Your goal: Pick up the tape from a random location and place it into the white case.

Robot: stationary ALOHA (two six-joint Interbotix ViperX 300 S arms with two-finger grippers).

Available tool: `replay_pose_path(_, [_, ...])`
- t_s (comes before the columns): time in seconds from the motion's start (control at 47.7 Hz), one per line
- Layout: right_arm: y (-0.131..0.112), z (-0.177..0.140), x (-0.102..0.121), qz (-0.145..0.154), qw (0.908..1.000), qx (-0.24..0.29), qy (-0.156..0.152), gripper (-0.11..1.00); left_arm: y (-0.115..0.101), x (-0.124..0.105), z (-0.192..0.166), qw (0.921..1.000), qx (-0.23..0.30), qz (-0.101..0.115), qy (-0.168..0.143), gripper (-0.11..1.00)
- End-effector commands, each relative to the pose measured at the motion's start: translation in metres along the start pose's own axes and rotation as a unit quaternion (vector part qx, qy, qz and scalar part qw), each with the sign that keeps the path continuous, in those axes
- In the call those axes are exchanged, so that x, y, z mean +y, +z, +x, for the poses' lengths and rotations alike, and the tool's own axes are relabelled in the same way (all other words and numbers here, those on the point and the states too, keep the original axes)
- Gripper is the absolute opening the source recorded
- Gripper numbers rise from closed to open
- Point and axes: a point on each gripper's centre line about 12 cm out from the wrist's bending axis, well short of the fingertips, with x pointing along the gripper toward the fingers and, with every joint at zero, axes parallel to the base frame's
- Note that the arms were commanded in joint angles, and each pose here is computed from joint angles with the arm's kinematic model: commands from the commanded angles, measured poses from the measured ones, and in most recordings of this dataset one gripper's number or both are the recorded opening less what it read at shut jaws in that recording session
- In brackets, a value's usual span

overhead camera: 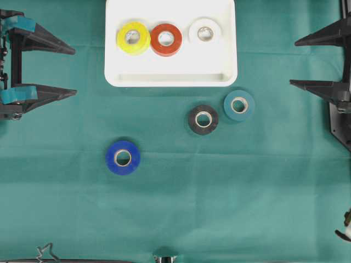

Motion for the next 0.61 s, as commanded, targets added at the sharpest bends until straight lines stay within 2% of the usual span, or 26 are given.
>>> replay_pose_path(0.0, [0.0108, -0.0021, 0.0006, 0.0, 0.9999, -0.015, 0.001, 0.89, 0.0062, -0.0001, -0.0016, 0.9999, -0.011, 0.002, 0.0, 0.94])
replay_pose_path(0.294, [0.0133, -0.0024, 0.0011, -0.002, 0.9997, -0.024, 0.003, 0.89, 0.0074, -0.0005, -0.0013, 0.9999, -0.017, 0.002, -0.002, 0.94])
replay_pose_path(0.587, [0.0179, -0.003, 0.0005, -0.021, 0.999, -0.04, 0.0, 0.89, 0.0085, -0.0008, -0.0013, 0.9997, -0.021, 0.007, -0.003, 0.94])
